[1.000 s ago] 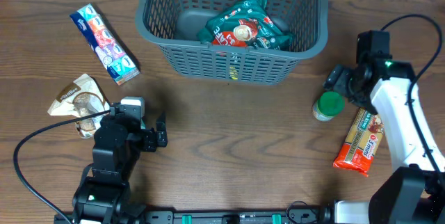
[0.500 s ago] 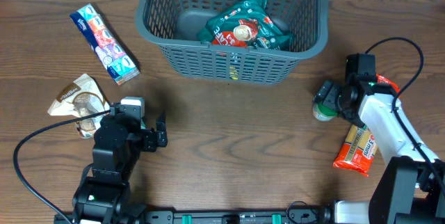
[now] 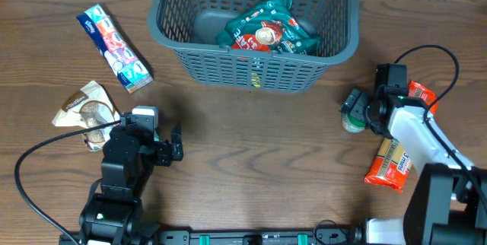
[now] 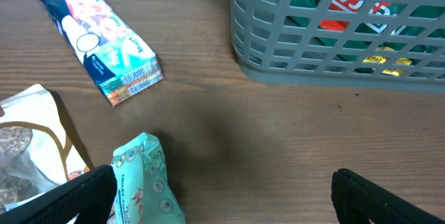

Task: Pack container
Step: 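Move the right gripper to the green-lidded jar and grasp it, then carry the jar over the basket and release it inside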

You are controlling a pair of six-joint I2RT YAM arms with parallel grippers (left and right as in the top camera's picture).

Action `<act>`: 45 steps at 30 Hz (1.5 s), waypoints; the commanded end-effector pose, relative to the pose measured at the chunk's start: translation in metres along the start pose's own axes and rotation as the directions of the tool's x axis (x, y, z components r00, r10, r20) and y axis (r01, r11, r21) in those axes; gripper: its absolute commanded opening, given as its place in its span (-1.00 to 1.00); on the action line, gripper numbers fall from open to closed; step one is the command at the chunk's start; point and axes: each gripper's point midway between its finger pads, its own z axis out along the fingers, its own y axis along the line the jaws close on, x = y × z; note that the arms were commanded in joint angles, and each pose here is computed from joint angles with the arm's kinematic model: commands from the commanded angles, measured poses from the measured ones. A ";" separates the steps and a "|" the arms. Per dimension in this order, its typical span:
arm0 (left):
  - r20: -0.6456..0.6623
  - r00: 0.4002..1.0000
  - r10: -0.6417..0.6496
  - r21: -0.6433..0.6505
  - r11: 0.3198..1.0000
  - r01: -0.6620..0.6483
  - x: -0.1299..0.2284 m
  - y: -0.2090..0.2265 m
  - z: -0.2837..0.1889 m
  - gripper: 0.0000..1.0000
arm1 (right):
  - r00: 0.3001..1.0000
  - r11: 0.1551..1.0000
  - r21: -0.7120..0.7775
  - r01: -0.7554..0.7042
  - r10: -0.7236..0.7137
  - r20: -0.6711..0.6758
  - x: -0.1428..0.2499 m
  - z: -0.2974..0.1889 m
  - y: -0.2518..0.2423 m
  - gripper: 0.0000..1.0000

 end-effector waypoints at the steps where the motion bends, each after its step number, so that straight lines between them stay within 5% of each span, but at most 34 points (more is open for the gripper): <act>1: 0.019 1.000 -0.013 -0.010 1.000 0.014 -0.009 0.001 -0.003 0.97 | 0.998 1.000 -0.006 -0.011 0.011 -0.059 0.012 0.015 0.001 0.98; 13: 0.019 1.000 -0.013 -0.010 1.000 0.014 -0.009 0.001 -0.003 0.97 | 0.995 1.000 0.000 -0.009 0.009 -0.100 0.020 0.029 0.000 0.90; 32: 0.020 1.000 -0.013 -0.010 1.000 0.014 -0.009 0.001 -0.003 0.97 | 0.995 1.000 -0.001 -0.009 0.009 -0.099 0.019 0.028 0.001 -0.37; 38: 0.019 1.000 -0.013 -0.010 1.000 0.014 -0.009 0.001 -0.003 0.97 | 0.998 1.000 -0.018 0.010 -0.011 -0.066 0.000 0.016 0.009 -0.97; 45: 0.019 1.000 -0.013 -0.010 1.000 0.014 -0.009 0.001 -0.003 0.97 | 0.995 0.997 0.017 0.076 -0.077 0.064 -0.077 -0.056 0.025 -0.98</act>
